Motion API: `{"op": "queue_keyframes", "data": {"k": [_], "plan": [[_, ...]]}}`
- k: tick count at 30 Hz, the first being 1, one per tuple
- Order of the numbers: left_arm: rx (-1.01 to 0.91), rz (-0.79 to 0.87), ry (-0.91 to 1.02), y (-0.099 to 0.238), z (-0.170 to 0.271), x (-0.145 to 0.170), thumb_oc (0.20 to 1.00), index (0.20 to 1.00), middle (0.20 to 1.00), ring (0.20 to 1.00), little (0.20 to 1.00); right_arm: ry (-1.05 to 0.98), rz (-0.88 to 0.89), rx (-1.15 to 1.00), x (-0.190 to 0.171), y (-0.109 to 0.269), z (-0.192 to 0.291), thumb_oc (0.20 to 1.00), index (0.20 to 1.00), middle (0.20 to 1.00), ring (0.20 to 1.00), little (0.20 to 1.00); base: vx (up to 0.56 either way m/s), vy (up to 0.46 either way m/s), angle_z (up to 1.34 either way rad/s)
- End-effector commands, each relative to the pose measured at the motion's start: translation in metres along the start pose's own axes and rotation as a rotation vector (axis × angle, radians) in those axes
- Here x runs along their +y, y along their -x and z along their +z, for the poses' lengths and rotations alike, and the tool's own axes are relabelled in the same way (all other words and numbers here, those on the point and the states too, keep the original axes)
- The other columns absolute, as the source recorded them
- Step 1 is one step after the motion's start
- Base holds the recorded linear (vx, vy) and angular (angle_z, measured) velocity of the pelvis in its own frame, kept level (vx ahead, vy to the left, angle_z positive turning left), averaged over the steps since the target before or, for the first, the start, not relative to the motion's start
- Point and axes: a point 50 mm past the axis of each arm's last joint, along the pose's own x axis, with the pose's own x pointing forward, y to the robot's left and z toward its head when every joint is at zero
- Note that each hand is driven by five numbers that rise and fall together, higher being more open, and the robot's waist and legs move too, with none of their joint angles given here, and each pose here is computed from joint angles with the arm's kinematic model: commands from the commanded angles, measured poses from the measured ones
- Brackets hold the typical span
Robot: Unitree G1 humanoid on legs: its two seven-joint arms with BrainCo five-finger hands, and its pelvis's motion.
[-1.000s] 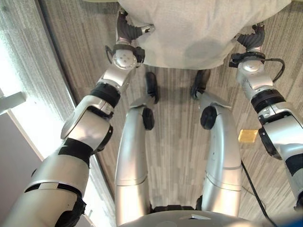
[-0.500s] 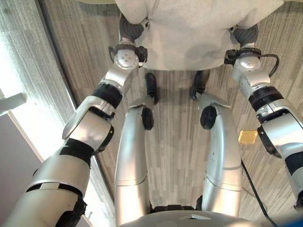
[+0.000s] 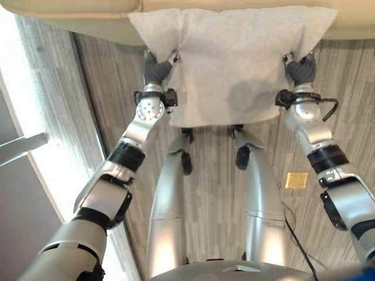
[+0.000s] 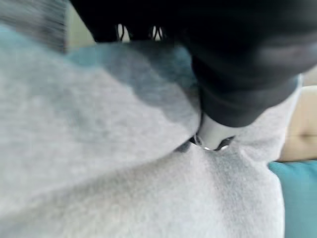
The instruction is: Pick up all the scattered cushions and arrange them neatly on the sofa.
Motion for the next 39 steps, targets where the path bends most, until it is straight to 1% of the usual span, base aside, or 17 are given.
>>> {"op": "queue_keyframes", "data": {"k": [1,5,8,9,10,12,13,17,19,21,25,30,32,39], "plan": [[-0.214,-0.146,0.123,0.007,0.034,-0.038,0.2,0.2,0.2,0.2,0.2,-0.136,0.15,-0.324,0.045,0.008,0.058,0.2,0.2,0.2,0.2,0.2,-0.04,-0.031,0.01],[-0.226,-0.18,0.153,0.028,0.029,-0.036,0.2,0.2,0.2,0.2,0.2,-0.132,0.12,-0.343,0.033,0.028,0.051,0.2,0.2,0.2,0.2,0.2,-0.03,-0.046,0.03],[-0.193,-0.21,0.163,0.044,0.017,-0.036,0.2,0.2,0.2,0.2,0.2,-0.106,0.122,-0.303,0.026,0.045,0.035,0.2,0.2,0.2,0.2,0.2,-0.06,-0.023,0.07],[-0.192,-0.21,0.162,0.045,0.016,-0.036,0.2,0.2,0.2,0.2,0.2,-0.105,0.121,-0.301,0.026,0.046,0.035,0.2,0.2,0.2,0.2,0.2,-0.06,-0.017,0.05],[-0.164,-0.22,0.151,0.056,0.007,-0.033,0.2,0.2,0.2,0.2,0.2,-0.112,0.119,-0.259,0.021,0.058,0.023,0.2,0.2,0.2,0.2,0.2,0.05,-0.041,0.03],[-0.129,-0.216,0.149,0.066,-0.002,-0.029,0.2,0.2,0.2,0.2,0.2,-0.106,0.123,-0.218,0.018,0.07,0.013,0.2,0.2,0.2,0.2,0.2,0.07,-0.06,-0.02],[-0.093,-0.21,0.149,0.076,-0.01,-0.025,0.2,0.2,0.2,0.2,0.2,-0.093,0.116,-0.168,0.011,0.081,0.001,0.2,0.2,0.2,0.2,0.2,0.07,-0.058,-0.04],[-0.015,-0.195,0.123,0.094,-0.028,-0.013,0.2,0.2,0.2,0.2,0.2,-0.068,0.117,-0.065,-0.002,0.103,-0.02,0.2,0.2,0.2,0.2,0.2,0.1,-0.036,-0.05],[0.007,-0.19,0.116,0.099,-0.032,-0.01,0.2,0.2,0.2,0.2,0.2,-0.063,0.119,-0.041,-0.005,0.107,-0.025,0.2,0.2,0.2,0.2,0.2,0.06,-0.025,-0.06],[0.062,-0.173,0.116,0.111,-0.043,-0.002,0.2,0.2,0.2,0.2,0.2,-0.066,0.126,0.036,-0.011,0.121,-0.038,0.2,0.2,0.2,0.2,0.2,0.11,-0.062,-0.1],[0.132,-0.151,0.119,0.121,-0.055,0.003,0.2,0.2,0.2,0.2,0.2,-0.069,0.108,0.123,-0.018,0.134,-0.053,0.2,0.2,0.2,0.2,0.2,0.09,-0.071,-0.13],[0.176,-0.137,0.116,0.129,-0.062,0.007,0.2,0.2,0.2,0.2,0.2,-0.053,0.118,0.177,-0.022,0.144,-0.062,0.2,0.2,0.2,0.2,0.2,0.05,-0.02,-0.05],[0.183,-0.15,0.128,0.133,-0.062,0.003,0.2,0.2,0.2,0.2,0.2,-0.09,0.145,0.203,-0.016,0.149,-0.065,0.2,0.2,0.2,0.2,0.2,-0.01,0.032,-0.32],[0.206,-0.202,0.113,0.138,-0.067,-0.005,0.2,0.2,0.2,0.2,0.2,-0.092,0.154,0.239,-0.019,0.152,-0.07,0.2,0.2,0.2,0.2,0.2,0.04,0.148,-0.7]]}}
